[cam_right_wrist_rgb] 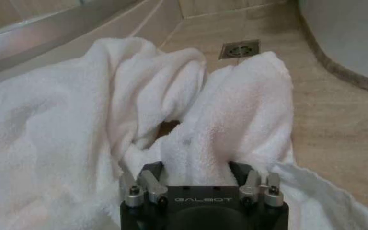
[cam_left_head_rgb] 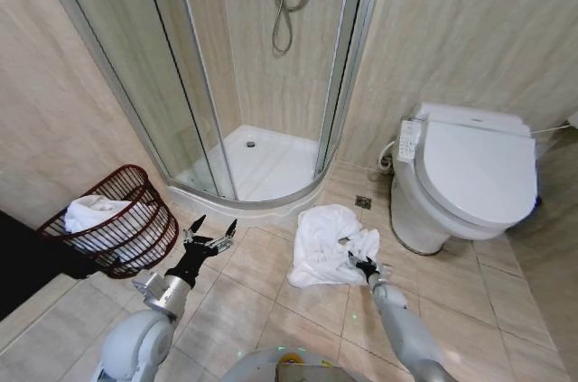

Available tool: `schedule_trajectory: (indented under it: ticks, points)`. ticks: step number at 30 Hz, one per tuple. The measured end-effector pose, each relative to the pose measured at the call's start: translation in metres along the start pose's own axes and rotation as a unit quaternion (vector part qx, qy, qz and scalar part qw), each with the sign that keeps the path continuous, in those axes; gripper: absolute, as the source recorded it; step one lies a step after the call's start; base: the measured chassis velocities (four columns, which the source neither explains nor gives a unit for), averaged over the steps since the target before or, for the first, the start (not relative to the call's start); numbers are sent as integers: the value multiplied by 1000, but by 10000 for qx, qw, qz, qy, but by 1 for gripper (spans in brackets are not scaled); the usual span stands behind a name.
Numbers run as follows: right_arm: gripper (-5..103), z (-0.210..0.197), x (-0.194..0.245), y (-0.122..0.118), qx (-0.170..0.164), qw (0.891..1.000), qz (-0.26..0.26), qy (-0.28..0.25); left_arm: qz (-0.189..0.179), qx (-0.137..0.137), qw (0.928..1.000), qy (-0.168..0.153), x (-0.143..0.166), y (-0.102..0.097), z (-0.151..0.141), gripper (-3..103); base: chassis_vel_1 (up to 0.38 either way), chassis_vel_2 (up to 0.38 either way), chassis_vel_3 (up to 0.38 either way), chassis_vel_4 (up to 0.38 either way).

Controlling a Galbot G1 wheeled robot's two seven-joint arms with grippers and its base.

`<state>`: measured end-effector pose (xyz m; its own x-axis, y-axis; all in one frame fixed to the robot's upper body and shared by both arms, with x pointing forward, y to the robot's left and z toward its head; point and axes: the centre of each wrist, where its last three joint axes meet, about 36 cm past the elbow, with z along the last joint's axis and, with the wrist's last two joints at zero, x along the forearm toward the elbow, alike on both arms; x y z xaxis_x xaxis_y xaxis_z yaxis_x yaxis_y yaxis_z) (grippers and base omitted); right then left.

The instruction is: Discard the used towel into the hamper.

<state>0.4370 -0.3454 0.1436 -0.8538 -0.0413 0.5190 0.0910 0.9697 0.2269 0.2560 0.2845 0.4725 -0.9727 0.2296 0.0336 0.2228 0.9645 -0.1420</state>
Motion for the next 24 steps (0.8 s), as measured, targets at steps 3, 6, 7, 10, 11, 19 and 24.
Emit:
schedule_trajectory:
  ticks: [3, 6, 7, 10, 11, 19, 24]
  points:
    - [61, 1, 1, 0, 28, 10000, -5, 9, 0, 0, 10000, 0, 0, 0, 0, 100, 0, 0, 0, 0]
    - [53, 1, 1, -1, 43, 10000, 3, 9, 0, 0, 10000, 0, 0, 0, 0, 100, 0, 0, 0, 0]
    - [53, 1, 1, -1, 43, 10000, 3, 9, 0, 0, 10000, 0, 0, 0, 0, 100, 0, 0, 0, 0]
    - [41, 0, 1, -1, 27, 10000, 52, -2, 0, 0, 10000, 0, 0, 0, 0, 100, 0, 0, 0, 0]
    - [41, 0, 1, -1, 27, 10000, 52, -2, 0, 0, 10000, 0, 0, 0, 0, 100, 0, 0, 0, 0]
    - [21, -2, 0, -2, 27, 10000, 62, -8, 0, 0, 10000, 0, 0, 0, 0, 100, 0, 0, 0, 0]
    - [10, -4, 0, -3, 35, 10000, 59, -14, 0, 0, 10000, 0, 0, 0, 0, 100, 0, 0, 0, 0]
